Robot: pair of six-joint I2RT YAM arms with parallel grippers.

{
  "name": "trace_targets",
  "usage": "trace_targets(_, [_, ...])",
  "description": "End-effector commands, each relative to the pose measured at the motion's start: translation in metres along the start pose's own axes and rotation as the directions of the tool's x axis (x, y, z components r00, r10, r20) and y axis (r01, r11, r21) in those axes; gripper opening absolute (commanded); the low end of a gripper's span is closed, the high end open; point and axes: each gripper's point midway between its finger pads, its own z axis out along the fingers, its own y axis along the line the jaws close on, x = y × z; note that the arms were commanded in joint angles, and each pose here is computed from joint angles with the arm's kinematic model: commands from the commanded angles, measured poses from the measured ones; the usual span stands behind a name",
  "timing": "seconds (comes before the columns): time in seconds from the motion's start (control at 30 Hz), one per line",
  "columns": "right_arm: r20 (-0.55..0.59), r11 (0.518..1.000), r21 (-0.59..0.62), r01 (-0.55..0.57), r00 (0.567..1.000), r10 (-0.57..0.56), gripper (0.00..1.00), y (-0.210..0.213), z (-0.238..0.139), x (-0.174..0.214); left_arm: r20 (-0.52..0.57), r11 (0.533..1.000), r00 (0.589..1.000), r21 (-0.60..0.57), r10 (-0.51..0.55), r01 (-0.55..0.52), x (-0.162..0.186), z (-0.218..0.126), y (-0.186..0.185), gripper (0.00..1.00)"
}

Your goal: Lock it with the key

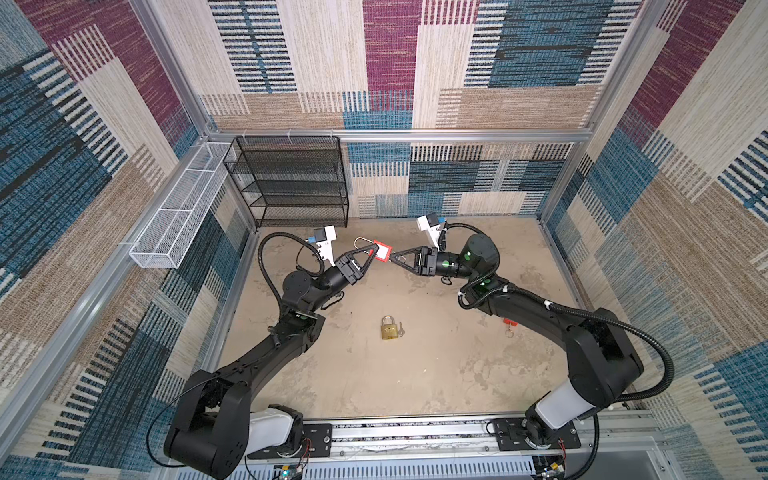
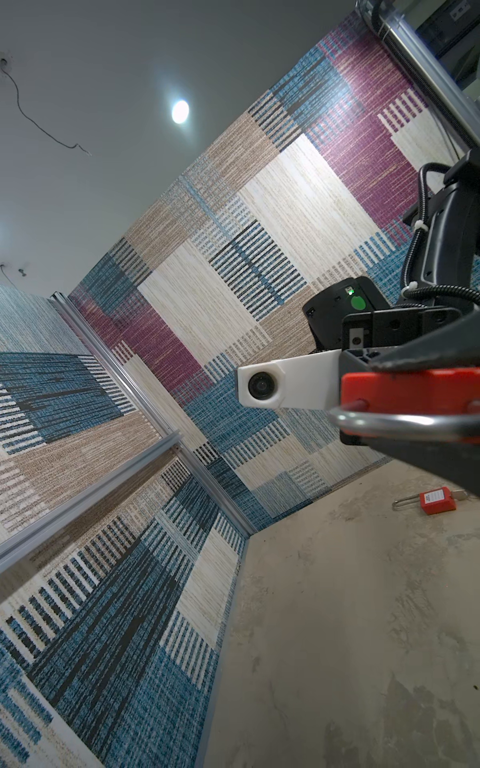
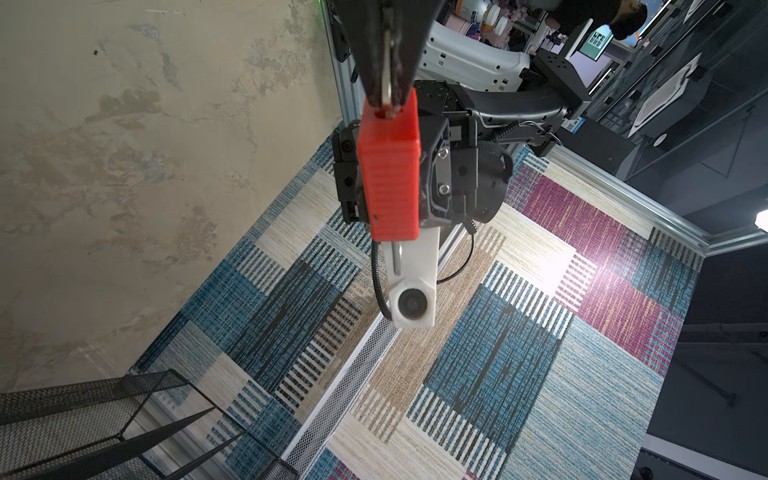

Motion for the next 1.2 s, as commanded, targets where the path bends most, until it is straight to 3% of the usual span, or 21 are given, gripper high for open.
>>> trace_targets(0.0, [0.012,1.0,0.016,-0.019,1.0,0.019,0.0,-0.003,-0.004,0.001,0.116,0.995,0.989,0.003,0.096,-0.097,-0.025,-0.004,-0.008,0.0])
trace_targets(0.83, [0.041,0.998,0.065,-0.011,0.999,0.009,0.0,-0.006,-0.026,0.005,0.136,0.993,0.984,-0.021,0.116,-0.114,-0.035,-0.011,-0.01,0.0])
trace_targets(1.17, [0.102,0.99,0.136,-0.037,0.995,0.023,0.0,-0.021,-0.057,0.001,0.056,0.993,0.993,-0.061,0.103,-0.099,-0.022,-0.006,0.006,0.0])
